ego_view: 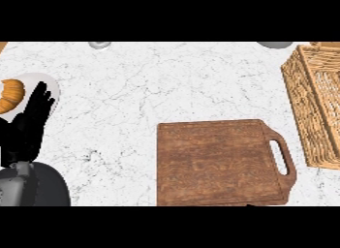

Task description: Pick the lemon from the cutting board and place it in the basket

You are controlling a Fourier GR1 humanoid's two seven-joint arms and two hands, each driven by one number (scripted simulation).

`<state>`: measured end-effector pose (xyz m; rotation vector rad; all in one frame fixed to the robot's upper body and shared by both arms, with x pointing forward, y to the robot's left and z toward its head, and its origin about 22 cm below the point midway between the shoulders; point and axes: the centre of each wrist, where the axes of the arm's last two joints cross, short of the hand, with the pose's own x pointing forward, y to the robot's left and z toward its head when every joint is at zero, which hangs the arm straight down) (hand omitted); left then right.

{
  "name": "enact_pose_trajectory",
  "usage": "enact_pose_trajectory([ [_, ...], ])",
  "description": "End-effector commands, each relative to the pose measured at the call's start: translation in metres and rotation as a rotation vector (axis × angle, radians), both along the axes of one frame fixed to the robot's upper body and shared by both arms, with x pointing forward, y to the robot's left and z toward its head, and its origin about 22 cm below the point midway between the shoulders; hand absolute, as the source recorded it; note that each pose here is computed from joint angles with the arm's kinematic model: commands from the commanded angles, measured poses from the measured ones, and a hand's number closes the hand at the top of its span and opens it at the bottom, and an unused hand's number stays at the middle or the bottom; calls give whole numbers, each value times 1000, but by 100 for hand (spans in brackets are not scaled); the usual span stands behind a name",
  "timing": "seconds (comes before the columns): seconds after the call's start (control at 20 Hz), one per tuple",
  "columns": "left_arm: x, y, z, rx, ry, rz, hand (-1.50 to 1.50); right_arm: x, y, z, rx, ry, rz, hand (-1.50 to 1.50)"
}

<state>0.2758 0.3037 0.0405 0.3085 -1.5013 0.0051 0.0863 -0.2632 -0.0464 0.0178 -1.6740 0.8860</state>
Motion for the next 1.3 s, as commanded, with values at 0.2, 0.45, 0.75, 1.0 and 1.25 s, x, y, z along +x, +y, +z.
enact_pose_trajectory([
  [0.2,8,-11,3,-14,7,-21,0,-42,-35,95,170,-96,-78,150],
  [0.45,2,-5,21,13,-2,-30,0,-52,-46,139,124,-134,-193,150],
  [0.75,22,-17,23,18,-17,-39,0,-31,-37,187,246,-109,-318,150],
  [1.0,22,-9,13,14,-19,-39,0,-16,-28,225,239,-146,-401,150],
  [1.25,20,-12,13,25,-12,-45,0,38,-33,243,208,-174,-479,150],
])
